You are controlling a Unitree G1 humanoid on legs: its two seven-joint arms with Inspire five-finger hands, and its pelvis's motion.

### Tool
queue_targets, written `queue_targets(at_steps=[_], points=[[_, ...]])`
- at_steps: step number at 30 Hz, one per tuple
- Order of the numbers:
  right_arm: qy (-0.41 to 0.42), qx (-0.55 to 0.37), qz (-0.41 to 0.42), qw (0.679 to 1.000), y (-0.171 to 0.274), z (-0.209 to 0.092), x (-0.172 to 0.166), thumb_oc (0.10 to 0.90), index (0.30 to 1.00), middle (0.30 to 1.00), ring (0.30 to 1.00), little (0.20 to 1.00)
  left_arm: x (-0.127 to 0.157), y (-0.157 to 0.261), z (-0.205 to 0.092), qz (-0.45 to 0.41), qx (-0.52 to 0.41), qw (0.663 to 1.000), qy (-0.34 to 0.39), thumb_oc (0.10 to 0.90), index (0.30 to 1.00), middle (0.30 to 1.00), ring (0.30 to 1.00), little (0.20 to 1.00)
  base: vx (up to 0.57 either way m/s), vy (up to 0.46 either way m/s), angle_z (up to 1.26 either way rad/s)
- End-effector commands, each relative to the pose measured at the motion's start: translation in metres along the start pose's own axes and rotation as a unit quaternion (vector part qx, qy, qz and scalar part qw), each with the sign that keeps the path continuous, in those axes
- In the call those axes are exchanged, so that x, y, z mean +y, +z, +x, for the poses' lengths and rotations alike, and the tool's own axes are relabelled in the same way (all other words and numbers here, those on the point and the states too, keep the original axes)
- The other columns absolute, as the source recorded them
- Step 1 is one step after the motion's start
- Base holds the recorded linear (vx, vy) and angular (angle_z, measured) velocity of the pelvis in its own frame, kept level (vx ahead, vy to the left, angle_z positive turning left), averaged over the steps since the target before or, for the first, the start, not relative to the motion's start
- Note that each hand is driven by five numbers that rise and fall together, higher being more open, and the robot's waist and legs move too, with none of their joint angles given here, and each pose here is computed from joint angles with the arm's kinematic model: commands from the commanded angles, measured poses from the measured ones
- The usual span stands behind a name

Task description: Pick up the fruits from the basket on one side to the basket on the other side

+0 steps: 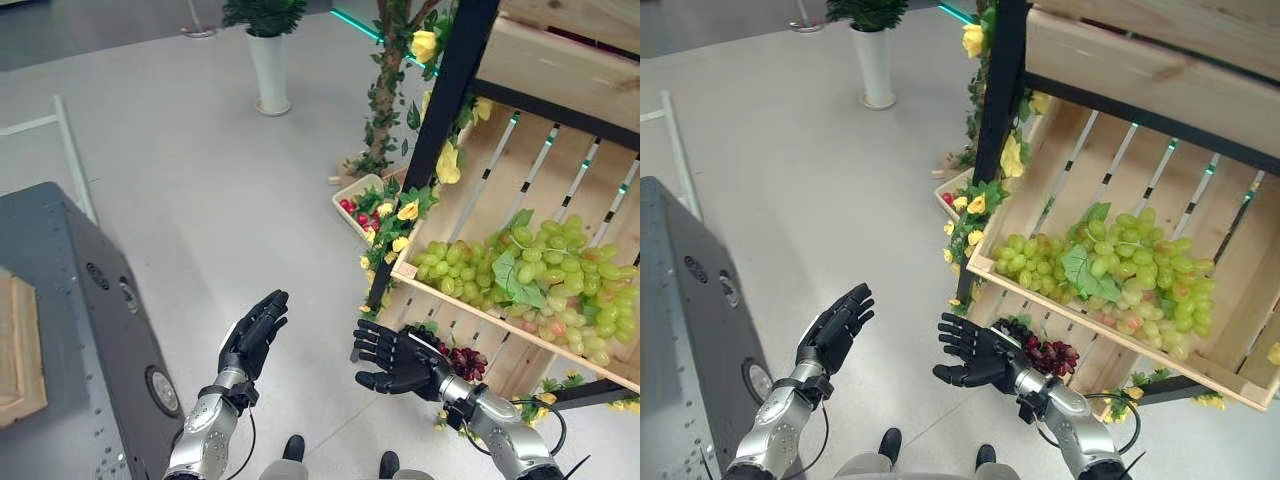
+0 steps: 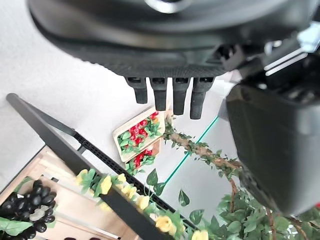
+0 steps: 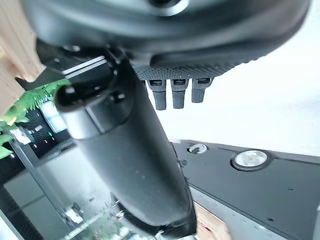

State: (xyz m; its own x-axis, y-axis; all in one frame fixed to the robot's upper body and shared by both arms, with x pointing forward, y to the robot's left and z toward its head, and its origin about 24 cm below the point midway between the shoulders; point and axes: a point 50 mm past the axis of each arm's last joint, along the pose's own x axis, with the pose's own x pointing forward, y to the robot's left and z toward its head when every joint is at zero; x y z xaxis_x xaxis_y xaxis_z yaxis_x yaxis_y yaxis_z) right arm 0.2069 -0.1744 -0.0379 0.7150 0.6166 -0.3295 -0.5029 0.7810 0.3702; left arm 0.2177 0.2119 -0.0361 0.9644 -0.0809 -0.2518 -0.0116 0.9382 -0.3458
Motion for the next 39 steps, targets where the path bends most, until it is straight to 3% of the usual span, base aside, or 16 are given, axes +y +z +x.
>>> queue_targets(at_steps=[1,6,18,29,39], points=[[0.001,-0.106,-0.019,0.994,0.047,0.012,0.006,0.800,0.900,0.900,0.900,0.900,-0.025,0.066,0.019,0.042,-0.156,0.983,-0.085,0.800,0.900,0.900,0.900,0.900,-0.16,-0.239,0.40],[-0.018,-0.089,-0.023,0.996,0.040,0.014,0.008,0.800,0.900,0.900,0.900,0.900,-0.032,0.077,0.016,0.029,-0.182,0.977,-0.107,0.800,0.900,0.900,0.900,0.900,-0.18,-0.131,0.27],[-0.090,-0.088,0.061,0.990,0.028,0.007,-0.001,0.800,0.900,0.900,0.900,0.900,-0.044,0.080,0.014,0.023,-0.168,0.972,-0.164,0.800,0.900,0.900,0.900,0.900,-0.05,0.112,0.76],[-0.106,-0.136,0.130,0.976,0.016,0.013,0.009,0.800,0.900,0.900,0.900,0.900,-0.051,0.060,0.012,0.014,-0.096,0.970,-0.223,0.800,0.900,0.900,0.900,0.900,-0.02,0.309,0.65],[-0.141,-0.060,0.118,0.981,-0.013,0.016,0.007,0.800,0.900,0.900,0.900,0.900,-0.062,0.020,0.010,-0.009,0.016,0.967,-0.253,0.800,0.900,0.900,0.900,0.900,-0.04,0.024,0.16]])
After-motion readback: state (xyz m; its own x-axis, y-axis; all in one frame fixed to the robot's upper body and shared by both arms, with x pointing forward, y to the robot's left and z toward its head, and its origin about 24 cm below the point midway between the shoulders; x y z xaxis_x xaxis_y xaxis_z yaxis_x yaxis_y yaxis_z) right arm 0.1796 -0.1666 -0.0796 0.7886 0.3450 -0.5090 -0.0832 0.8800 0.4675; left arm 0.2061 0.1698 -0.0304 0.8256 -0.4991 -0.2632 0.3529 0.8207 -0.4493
